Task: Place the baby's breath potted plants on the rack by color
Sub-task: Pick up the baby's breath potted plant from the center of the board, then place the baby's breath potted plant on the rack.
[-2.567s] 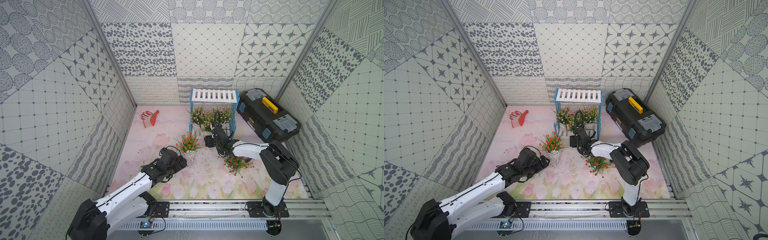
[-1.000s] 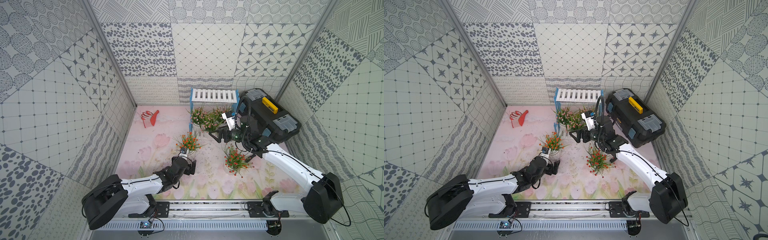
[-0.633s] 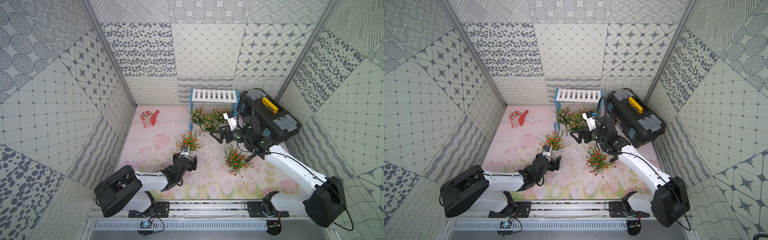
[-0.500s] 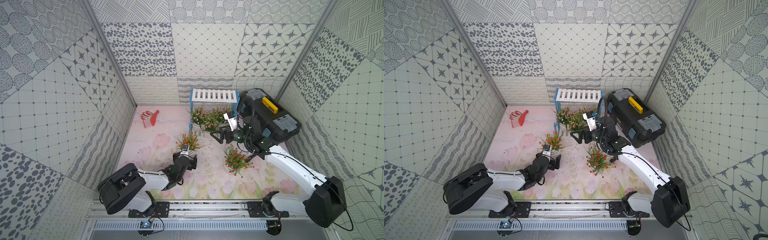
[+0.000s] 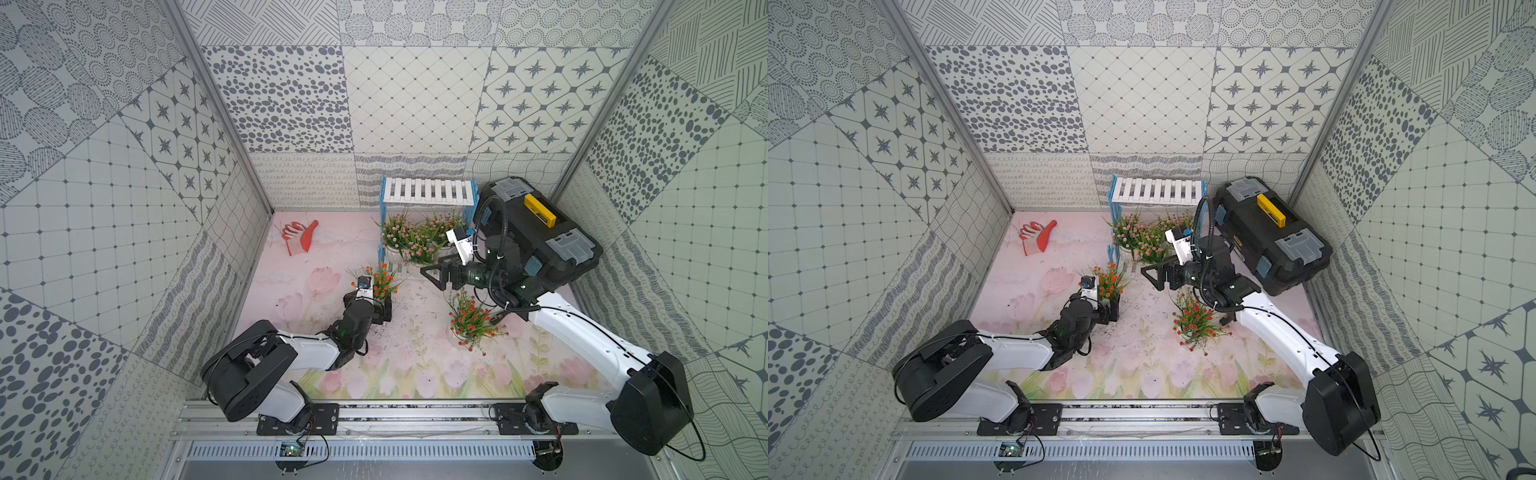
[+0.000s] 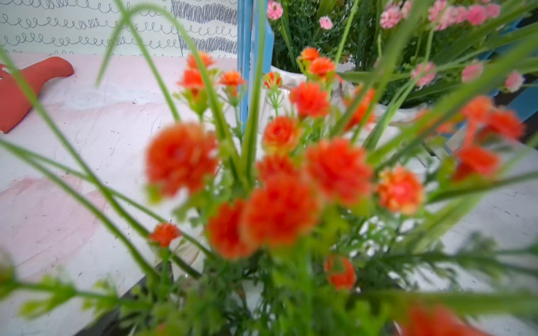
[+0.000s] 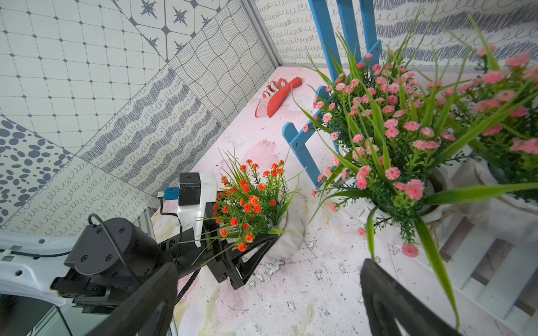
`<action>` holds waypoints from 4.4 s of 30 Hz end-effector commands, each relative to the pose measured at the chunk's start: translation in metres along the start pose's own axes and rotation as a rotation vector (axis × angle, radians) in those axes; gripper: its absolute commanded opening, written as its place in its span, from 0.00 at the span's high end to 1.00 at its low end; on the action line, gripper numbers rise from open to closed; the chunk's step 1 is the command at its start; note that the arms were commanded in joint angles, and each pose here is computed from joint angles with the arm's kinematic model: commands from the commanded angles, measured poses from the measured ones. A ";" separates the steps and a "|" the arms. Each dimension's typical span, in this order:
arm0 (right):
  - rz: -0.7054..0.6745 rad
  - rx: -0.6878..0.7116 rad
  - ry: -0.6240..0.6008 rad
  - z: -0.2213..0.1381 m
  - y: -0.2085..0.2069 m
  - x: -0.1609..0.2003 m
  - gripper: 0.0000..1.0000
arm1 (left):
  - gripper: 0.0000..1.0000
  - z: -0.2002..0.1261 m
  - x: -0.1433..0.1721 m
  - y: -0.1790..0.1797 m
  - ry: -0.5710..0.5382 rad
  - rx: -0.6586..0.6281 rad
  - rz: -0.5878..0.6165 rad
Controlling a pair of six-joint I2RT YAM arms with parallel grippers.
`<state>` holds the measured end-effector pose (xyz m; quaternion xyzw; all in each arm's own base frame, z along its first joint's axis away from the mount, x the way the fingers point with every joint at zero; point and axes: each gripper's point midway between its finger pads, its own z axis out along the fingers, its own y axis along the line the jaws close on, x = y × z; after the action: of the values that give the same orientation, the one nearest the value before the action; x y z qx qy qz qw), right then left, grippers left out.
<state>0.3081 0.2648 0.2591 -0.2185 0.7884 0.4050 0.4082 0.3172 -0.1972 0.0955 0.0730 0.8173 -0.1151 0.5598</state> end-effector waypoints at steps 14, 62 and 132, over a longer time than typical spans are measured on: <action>-0.060 -0.016 -0.063 -0.012 0.008 -0.010 0.02 | 0.01 0.018 0.000 -0.008 0.003 0.028 -0.055; 0.098 0.535 -0.252 -0.088 -0.088 -0.023 0.02 | 0.32 -0.029 -0.160 -0.024 0.013 -0.012 0.016; 0.112 0.439 -0.218 -0.077 -0.097 0.016 0.02 | 0.31 0.139 -0.397 -0.073 -0.218 0.274 0.184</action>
<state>0.3257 0.1435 0.2253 -0.0295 0.8284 0.2608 0.4948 0.5645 -0.2986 0.4023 0.1970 0.7503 -0.1641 0.6094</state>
